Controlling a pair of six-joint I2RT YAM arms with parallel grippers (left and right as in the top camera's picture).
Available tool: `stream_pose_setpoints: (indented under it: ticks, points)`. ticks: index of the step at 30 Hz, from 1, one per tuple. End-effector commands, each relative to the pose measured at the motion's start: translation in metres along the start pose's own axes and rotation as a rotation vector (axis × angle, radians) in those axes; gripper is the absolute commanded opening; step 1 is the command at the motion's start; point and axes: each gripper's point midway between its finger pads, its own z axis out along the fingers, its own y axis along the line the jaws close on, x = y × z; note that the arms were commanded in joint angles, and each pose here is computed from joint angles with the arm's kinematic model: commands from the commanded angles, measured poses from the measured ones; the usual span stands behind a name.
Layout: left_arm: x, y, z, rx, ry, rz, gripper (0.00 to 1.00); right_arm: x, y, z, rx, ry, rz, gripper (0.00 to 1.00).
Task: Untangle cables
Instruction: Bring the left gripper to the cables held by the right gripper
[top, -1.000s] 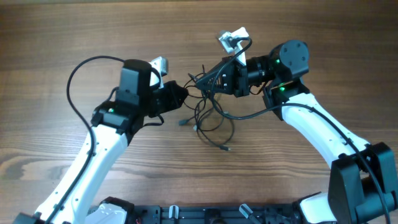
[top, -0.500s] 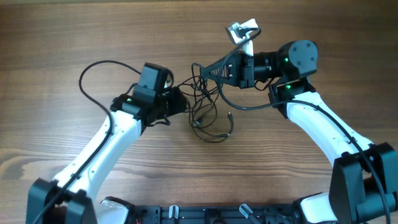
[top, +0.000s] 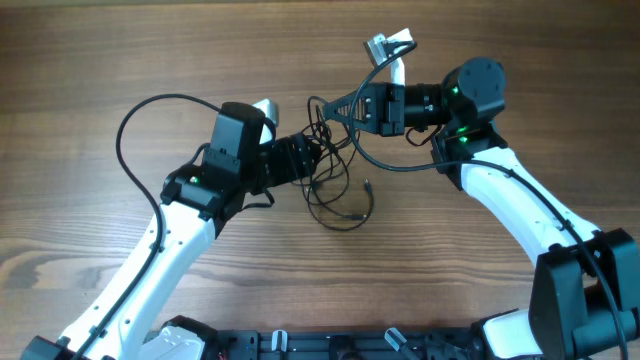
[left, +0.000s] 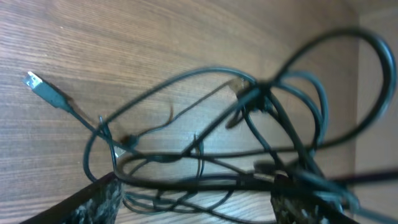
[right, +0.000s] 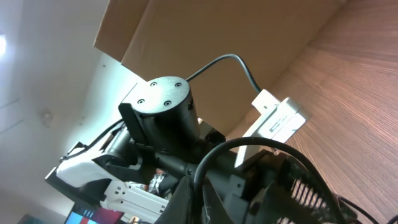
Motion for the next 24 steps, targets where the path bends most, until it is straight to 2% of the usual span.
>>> stream_pose_setpoints:
  ticks: [1,6,11,13,18,24]
  points:
    - [-0.024,0.006,-0.001,-0.055,-0.124,-0.101,0.84,-0.001,0.009,0.004,-0.016,0.005,0.003,0.05]
    - [-0.039,0.009,-0.003,-0.073,-0.201,-0.141,0.98,0.002,0.016,0.011,-0.037,0.019,0.0,0.05]
    - [-0.047,0.004,0.007,-0.049,-0.221,-0.118,1.0,0.003,0.018,0.013,-0.041,0.022,0.084,0.05]
    - [-0.048,-0.007,0.015,-0.023,-0.224,-0.041,1.0,0.003,0.018,0.013,-0.041,0.024,0.166,0.05]
    - [-0.036,-0.035,0.025,0.038,-0.206,0.138,1.0,0.002,0.018,0.013,-0.039,0.024,0.226,0.05]
    - [-0.007,-0.07,0.021,0.256,-0.067,0.397,1.0,0.003,0.018,0.01,-0.039,0.035,0.271,0.05]
